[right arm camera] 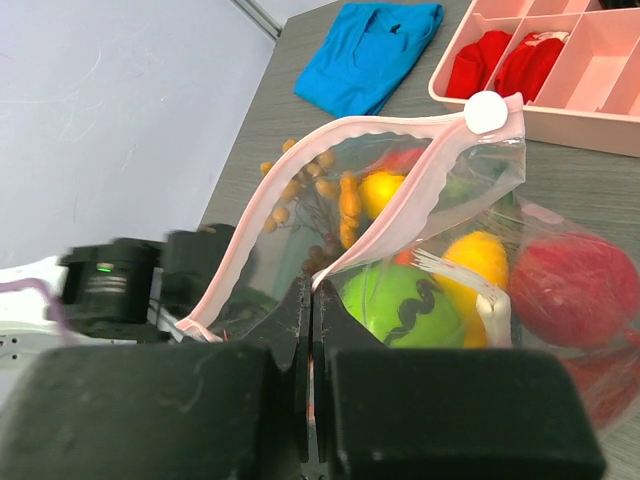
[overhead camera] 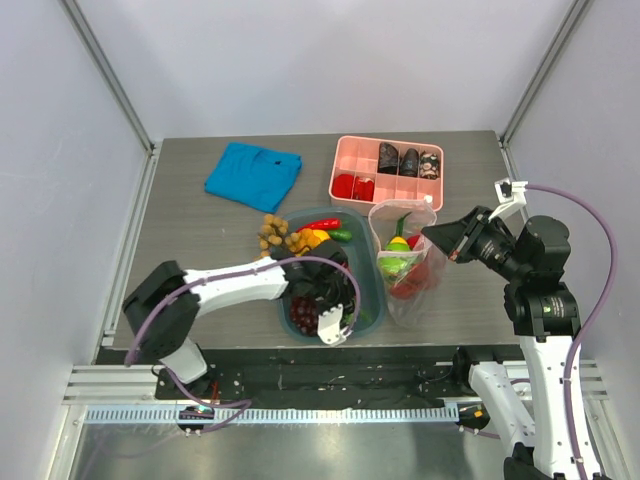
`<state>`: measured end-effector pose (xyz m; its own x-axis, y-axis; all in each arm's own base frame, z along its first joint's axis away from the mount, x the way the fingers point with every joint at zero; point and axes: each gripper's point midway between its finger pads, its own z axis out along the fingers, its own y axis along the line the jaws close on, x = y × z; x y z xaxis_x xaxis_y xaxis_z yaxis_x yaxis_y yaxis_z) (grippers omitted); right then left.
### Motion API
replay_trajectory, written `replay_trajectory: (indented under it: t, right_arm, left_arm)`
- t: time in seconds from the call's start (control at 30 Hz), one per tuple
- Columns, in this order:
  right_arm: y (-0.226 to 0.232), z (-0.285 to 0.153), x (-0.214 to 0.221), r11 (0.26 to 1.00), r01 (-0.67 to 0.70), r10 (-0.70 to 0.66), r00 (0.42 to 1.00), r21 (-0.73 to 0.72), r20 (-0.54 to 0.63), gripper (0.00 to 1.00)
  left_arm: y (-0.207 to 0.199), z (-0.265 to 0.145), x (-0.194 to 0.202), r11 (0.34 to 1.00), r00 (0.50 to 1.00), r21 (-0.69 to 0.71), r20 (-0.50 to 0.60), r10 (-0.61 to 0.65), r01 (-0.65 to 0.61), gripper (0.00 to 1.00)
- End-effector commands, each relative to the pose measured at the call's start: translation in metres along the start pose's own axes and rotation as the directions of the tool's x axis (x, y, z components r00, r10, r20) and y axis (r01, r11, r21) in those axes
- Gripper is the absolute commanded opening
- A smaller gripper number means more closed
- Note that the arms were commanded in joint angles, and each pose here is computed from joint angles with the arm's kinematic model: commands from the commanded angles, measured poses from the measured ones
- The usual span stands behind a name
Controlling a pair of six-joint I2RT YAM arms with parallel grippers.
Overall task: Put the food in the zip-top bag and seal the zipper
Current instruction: Pick up the fake vegetable from the bin, then place the fake vegetable in the zipper food storage bag.
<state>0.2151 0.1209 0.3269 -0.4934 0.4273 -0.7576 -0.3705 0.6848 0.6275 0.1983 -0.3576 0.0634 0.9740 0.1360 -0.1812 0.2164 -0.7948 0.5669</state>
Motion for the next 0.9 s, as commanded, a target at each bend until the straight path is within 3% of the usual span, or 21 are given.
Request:
replay_trajectory:
  t: [0.0, 0.07, 0.1, 0.17, 0.2, 0.23, 0.3, 0.33, 0.4, 0.43, 0.47, 0.5, 0.53, 0.57, 0.67, 0.7, 0.73, 0.83, 0.87]
  right_arm:
    - [0.005, 0.004, -0.014, 0.999, 0.025, -0.024, 0.998, -0.02, 0.052, 0.01]
    - [0.005, 0.004, -0.014, 0.999, 0.023, -0.022, 0.999, -0.026, 0.049, 0.01]
    - [0.006, 0.004, -0.013, 0.999, 0.026, -0.025, 0.998, -0.027, 0.049, 0.01]
    - [0.006, 0.003, -0.011, 0.999, 0.032, -0.03, 0.998, -0.03, 0.049, 0.01]
    - [0.007, 0.001, -0.011, 0.999, 0.037, -0.035, 0.998, -0.034, 0.052, 0.01]
    - [0.009, 0.0, -0.01, 0.998, 0.041, -0.039, 0.998, -0.039, 0.055, 0.01]
    - [0.007, 0.0, -0.007, 0.999, 0.036, -0.034, 0.998, -0.038, 0.05, 0.01]
    - [0.007, 0.0, -0.006, 0.999, 0.03, -0.028, 0.998, -0.039, 0.048, 0.01]
    - [0.006, 0.001, -0.005, 0.999, 0.023, -0.021, 0.999, -0.044, 0.043, 0.01]
    - [0.008, 0.001, -0.005, 0.999, 0.015, -0.013, 0.999, -0.049, 0.042, 0.01]
    - [0.008, 0.001, -0.004, 0.998, 0.011, -0.009, 0.999, -0.056, 0.039, 0.01]
    - [0.011, 0.001, -0.006, 0.997, 0.015, -0.012, 0.999, -0.071, 0.046, 0.01]
    - [0.012, 0.001, -0.006, 0.997, 0.011, -0.008, 0.999, -0.078, 0.048, 0.01]
    - [0.014, 0.0, -0.006, 0.996, 0.017, -0.012, 0.999, -0.086, 0.05, 0.01]
    - [0.017, -0.001, -0.009, 0.995, 0.029, -0.023, 0.998, -0.093, 0.064, 0.01]
    - [0.018, -0.001, -0.01, 0.995, 0.028, -0.021, 0.998, -0.095, 0.065, 0.01]
    - [0.021, -0.002, -0.01, 0.994, 0.026, -0.019, 0.997, -0.104, 0.069, 0.01]
    - [0.029, -0.004, -0.014, 0.99, 0.022, -0.012, 0.997, -0.136, 0.075, 0.01]
    - [0.031, -0.004, -0.016, 0.989, 0.019, -0.008, 0.997, -0.143, 0.076, 0.01]
  left_arm:
    - [0.017, -0.082, -0.05, 0.993, 0.978, -0.008, 0.173, -0.118, 0.122, 0.02]
    - [0.033, -0.122, -0.061, 0.977, 0.963, -0.07, 0.199, -0.182, 0.199, 0.0]
    - [0.033, -0.136, -0.077, 0.945, 0.914, -0.053, 0.278, -0.296, 0.322, 0.0]
    - [0.058, -0.177, -0.086, 0.895, 0.869, -0.125, 0.327, -0.371, 0.428, 0.0]
    - [0.063, -0.19, -0.096, 0.813, 0.772, -0.091, 0.39, -0.501, 0.574, 0.0]
    - [0.086, -0.213, -0.097, 0.777, 0.75, -0.157, 0.43, -0.502, 0.61, 0.0]
    - [0.112, -0.246, -0.093, 0.657, 0.66, -0.218, 0.502, -0.559, 0.722, 0.0]
    - [0.142, -0.273, -0.094, 0.538, 0.559, -0.239, 0.598, -0.575, 0.809, 0.0]
    - [0.174, -0.303, -0.082, 0.426, 0.492, -0.28, 0.676, -0.548, 0.86, 0.0]
    - [0.192, -0.323, -0.085, 0.331, 0.386, -0.232, 0.741, -0.549, 0.915, 0.0]
    - [0.212, -0.339, -0.081, 0.304, 0.377, -0.25, 0.783, -0.496, 0.919, 0.0]
    - [0.227, -0.342, -0.077, 0.264, 0.31, -0.2, 0.814, -0.491, 0.943, 0.0]
    - [0.236, -0.344, -0.076, 0.193, 0.174, -0.087, 0.851, -0.496, 0.977, 0.0]
    - [0.25, -0.356, -0.079, 0.192, 0.146, -0.066, 0.887, -0.438, 0.979, 0.0]
    - [0.272, -0.358, -0.078, 0.156, -0.022, 0.079, 0.941, -0.337, 0.985, 0.0]
    - [0.271, -0.341, -0.07, 0.132, -0.06, 0.112, 0.935, -0.348, 0.985, 0.0]
    - [0.273, -0.337, -0.071, 0.131, -0.063, 0.114, 0.938, -0.342, 0.985, 0.0]
    - [0.282, -0.321, -0.068, 0.124, -0.03, 0.069, 0.955, -0.295, 0.99, 0.0]
    - [0.286, -0.318, -0.06, 0.086, -0.012, 0.037, 0.963, -0.27, 0.996, 0.0]
